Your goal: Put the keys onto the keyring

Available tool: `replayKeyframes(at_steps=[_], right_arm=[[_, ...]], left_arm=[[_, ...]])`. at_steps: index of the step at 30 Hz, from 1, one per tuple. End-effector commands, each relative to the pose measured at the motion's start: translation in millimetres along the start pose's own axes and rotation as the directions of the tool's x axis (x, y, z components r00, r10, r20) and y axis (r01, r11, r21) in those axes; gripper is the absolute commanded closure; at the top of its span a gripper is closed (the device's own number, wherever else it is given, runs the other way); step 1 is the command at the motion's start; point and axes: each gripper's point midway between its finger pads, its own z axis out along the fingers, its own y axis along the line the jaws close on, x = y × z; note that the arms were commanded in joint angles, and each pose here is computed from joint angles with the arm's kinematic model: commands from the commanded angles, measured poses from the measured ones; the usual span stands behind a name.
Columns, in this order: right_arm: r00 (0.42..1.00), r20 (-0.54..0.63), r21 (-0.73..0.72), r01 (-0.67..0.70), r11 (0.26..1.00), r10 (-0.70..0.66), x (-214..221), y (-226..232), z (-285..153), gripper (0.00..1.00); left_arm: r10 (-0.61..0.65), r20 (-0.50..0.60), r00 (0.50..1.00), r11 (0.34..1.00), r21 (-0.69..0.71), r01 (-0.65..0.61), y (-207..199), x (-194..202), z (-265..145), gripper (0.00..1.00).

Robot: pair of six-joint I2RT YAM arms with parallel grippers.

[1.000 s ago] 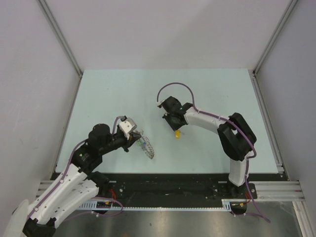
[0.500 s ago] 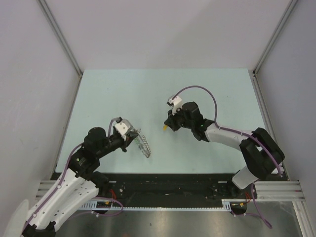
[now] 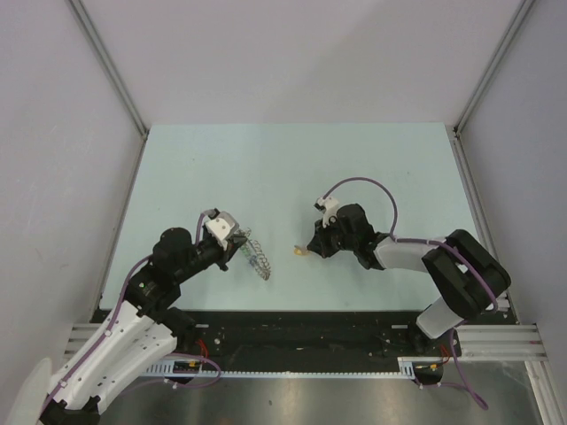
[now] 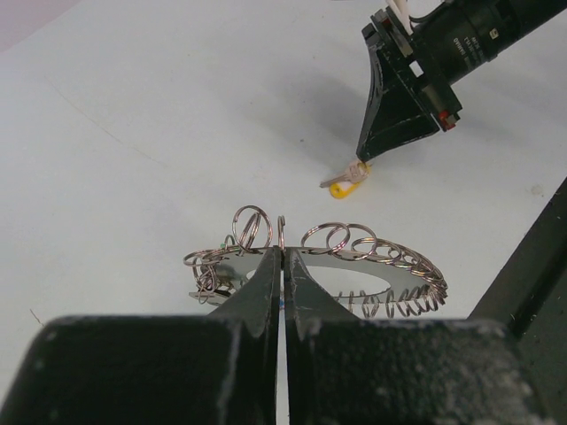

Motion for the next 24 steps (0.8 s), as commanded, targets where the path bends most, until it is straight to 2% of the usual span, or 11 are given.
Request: replayKeyframes(at_steps=[1,4,6,9,11,16,19,24], right_arm=[[0.997,-0.025,0.087,-0.072,0.994,0.075,0.3,-12.4,-20.8,0.93],[0.994,-0.059,0.112,-0.08,0.99,0.087,5.8,-11.3,-34.0,0.75],[0.996,-0.047,0.139,-0.064,0.988,0.071,-1.5,-6.6,-42.9,0.68],[0.985,-0.154,0.205,-0.045,0.978,0.077,10.4,-8.3,-57.4,0.62],[0.985,-0.17,0.221,0.002,0.975,0.037,-0.9,-8.2,-59.9,0.62],[0.947,-0.316,0.204,0.117,0.972,-0.048,5.0,-19.1,-59.1,0.6],[0.92,-0.369,0.123,0.19,0.974,-0.133,3.0,-24.1,-55.0,0.6],[0.919,-0.344,0.009,0.209,0.978,-0.194,-7.4,-28.2,-42.9,0.62]], left_arm=[[0.008,0.081,0.997,1.0,-0.021,-0.007,5.2,-20.8,0.9,0.99],[0.008,0.085,0.996,1.0,-0.021,-0.006,5.1,-21.8,0.4,0.99],[0.01,0.092,0.996,1.0,-0.018,-0.008,4.0,-22.8,-0.7,0.99],[0.01,0.096,0.995,1.0,-0.018,-0.009,4.1,-24.0,-1.8,0.98],[0.01,0.094,0.996,1.0,-0.023,-0.008,4.8,-23.8,-2.3,0.98],[0.01,0.096,0.995,1.0,-0.023,-0.008,4.6,-24.4,-3.4,0.98],[0.008,0.094,0.996,1.0,-0.024,-0.006,4.7,-23.9,-3.8,0.98],[0.009,0.092,0.996,1.0,-0.015,-0.008,3.3,-24.5,-3.5,0.98]])
